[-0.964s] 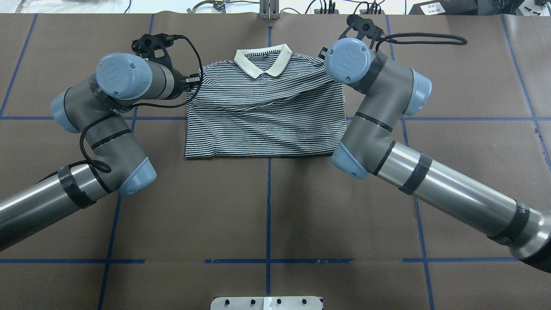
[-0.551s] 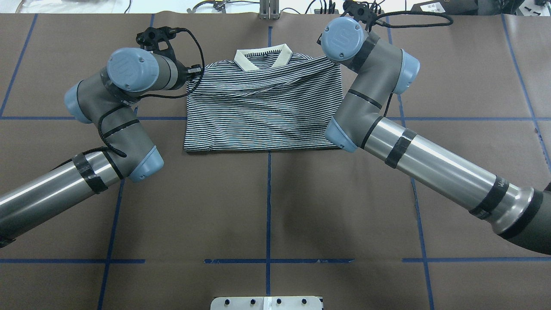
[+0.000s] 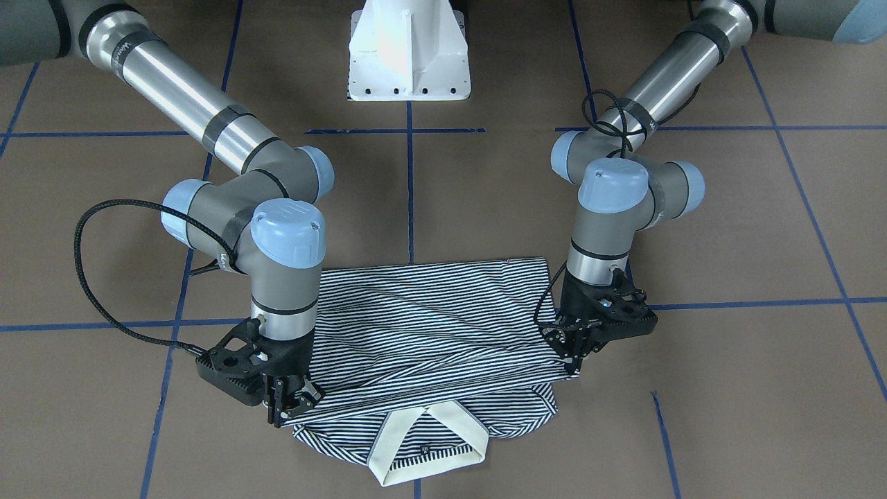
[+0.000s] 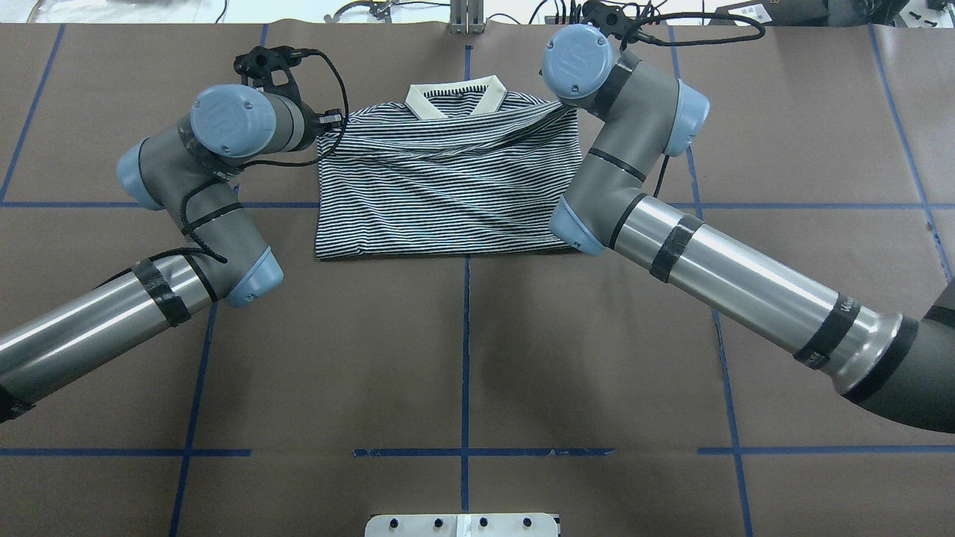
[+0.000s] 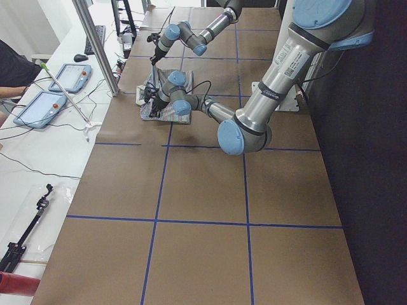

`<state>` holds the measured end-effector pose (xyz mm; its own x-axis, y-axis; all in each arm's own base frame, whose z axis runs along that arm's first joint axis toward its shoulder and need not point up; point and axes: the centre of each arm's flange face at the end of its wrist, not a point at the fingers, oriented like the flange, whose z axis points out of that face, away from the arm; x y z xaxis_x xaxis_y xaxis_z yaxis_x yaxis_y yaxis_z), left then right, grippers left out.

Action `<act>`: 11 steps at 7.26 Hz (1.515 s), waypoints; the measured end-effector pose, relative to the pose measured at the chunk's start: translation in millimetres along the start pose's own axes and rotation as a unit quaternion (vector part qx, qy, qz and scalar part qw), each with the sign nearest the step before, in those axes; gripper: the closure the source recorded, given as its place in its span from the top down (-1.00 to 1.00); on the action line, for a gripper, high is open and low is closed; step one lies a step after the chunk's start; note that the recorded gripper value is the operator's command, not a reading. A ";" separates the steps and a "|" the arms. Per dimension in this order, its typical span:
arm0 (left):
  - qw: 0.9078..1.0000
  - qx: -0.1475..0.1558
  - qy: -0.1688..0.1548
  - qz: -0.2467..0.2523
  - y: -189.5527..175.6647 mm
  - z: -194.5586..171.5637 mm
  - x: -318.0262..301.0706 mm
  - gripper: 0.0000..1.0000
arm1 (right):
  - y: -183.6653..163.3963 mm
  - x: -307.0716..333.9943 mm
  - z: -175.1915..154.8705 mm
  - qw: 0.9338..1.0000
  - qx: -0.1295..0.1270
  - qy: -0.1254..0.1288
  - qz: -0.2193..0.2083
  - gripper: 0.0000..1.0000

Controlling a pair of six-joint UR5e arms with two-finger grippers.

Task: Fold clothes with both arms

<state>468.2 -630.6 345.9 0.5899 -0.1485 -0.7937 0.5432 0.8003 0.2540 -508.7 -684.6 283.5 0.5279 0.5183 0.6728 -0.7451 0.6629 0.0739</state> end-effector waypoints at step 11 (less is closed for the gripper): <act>0.999 0.024 0.028 -0.009 -24.1 -17.1 -24.4 0.16 | 114.3 137.5 -94.8 0.990 -0.112 -0.079 0.041 0.46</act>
<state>430.5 -636.3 349.6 0.5453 -0.1291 -0.8283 0.5833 0.7680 0.2643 -482.6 -486.4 314.7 0.3864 0.4954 0.7780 -0.6645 0.7345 -0.1377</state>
